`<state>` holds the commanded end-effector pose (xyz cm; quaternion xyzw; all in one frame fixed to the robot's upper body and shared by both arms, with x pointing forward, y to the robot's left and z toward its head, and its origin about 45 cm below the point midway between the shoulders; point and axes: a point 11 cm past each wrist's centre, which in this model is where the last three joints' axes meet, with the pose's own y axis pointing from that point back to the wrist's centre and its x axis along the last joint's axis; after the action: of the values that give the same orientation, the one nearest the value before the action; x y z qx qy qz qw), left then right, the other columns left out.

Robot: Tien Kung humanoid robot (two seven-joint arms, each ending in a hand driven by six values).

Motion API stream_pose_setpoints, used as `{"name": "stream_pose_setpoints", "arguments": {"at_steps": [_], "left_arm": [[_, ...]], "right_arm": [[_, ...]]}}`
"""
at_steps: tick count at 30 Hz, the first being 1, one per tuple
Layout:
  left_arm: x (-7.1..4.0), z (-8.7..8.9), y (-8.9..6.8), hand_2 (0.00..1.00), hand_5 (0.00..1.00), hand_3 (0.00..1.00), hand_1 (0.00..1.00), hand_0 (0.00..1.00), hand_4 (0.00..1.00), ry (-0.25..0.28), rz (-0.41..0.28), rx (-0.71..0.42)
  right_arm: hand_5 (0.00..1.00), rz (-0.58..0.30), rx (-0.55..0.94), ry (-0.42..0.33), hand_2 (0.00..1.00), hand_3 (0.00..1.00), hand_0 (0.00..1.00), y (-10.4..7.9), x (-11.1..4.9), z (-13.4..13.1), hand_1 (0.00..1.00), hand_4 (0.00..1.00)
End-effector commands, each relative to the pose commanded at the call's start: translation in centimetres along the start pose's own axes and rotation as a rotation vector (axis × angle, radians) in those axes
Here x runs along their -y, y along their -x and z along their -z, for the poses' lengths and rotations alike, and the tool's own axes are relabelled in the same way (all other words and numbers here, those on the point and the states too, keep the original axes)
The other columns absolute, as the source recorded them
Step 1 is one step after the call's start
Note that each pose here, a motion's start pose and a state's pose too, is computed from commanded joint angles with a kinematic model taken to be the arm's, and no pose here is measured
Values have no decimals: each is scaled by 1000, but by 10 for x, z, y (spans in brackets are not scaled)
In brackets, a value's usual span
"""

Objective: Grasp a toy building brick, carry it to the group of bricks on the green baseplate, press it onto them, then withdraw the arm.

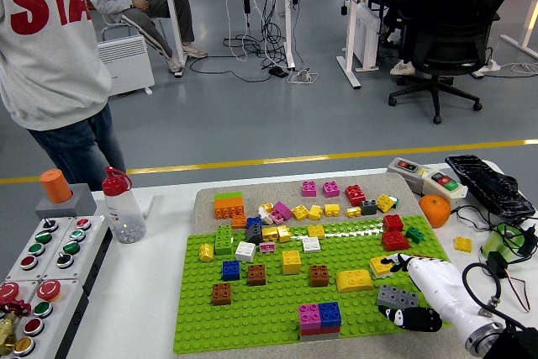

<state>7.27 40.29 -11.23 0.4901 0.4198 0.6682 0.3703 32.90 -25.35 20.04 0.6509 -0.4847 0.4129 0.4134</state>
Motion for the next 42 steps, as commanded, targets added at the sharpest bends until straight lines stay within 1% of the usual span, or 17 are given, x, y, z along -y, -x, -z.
{"name": "stream_pose_setpoints", "arguments": {"at_steps": [3,4,14,15,21,22,27,28,39,40,42], "left_arm": [[0,0,0,709,998,578,681,657,303,1,0,-1],[0,-1,0,709,998,577,681,657,303,1,0,-1],[0,-1,0,710,998,578,682,657,303,2,0,-1],[0,-1,0,710,998,578,682,657,303,2,0,-1],[0,-1,1,710,998,578,682,657,303,1,1,0],[0,-1,1,710,998,578,682,657,304,1,1,0],[0,-2,1,710,998,578,682,657,304,1,0,0],[0,-2,1,710,998,578,682,657,303,1,0,-1],[0,-1,1,710,998,578,683,657,303,1,1,0],[0,-1,1,710,998,578,683,657,303,0,1,0],[0,-1,1,710,998,578,683,657,303,0,1,1]], "right_arm": [[300,12,-16,12,696,769,714,3,3,-3,712,829],[259,14,-19,15,688,762,705,3,3,-3,709,807],[253,30,-51,51,687,758,703,8,9,-14,702,801],[244,31,-52,54,658,741,678,8,10,-14,669,788],[244,34,-55,63,658,741,678,9,11,-16,669,788],[240,35,-55,66,632,720,662,9,12,-17,643,781],[240,39,-58,75,632,720,662,9,13,-20,643,781],[232,40,-59,76,616,692,634,9,13,-20,626,771],[220,56,-75,80,597,687,625,12,15,-23,612,763],[206,57,-76,80,566,681,622,12,15,-23,591,745],[206,58,-77,80,566,681,622,12,15,-23,591,745]]}}
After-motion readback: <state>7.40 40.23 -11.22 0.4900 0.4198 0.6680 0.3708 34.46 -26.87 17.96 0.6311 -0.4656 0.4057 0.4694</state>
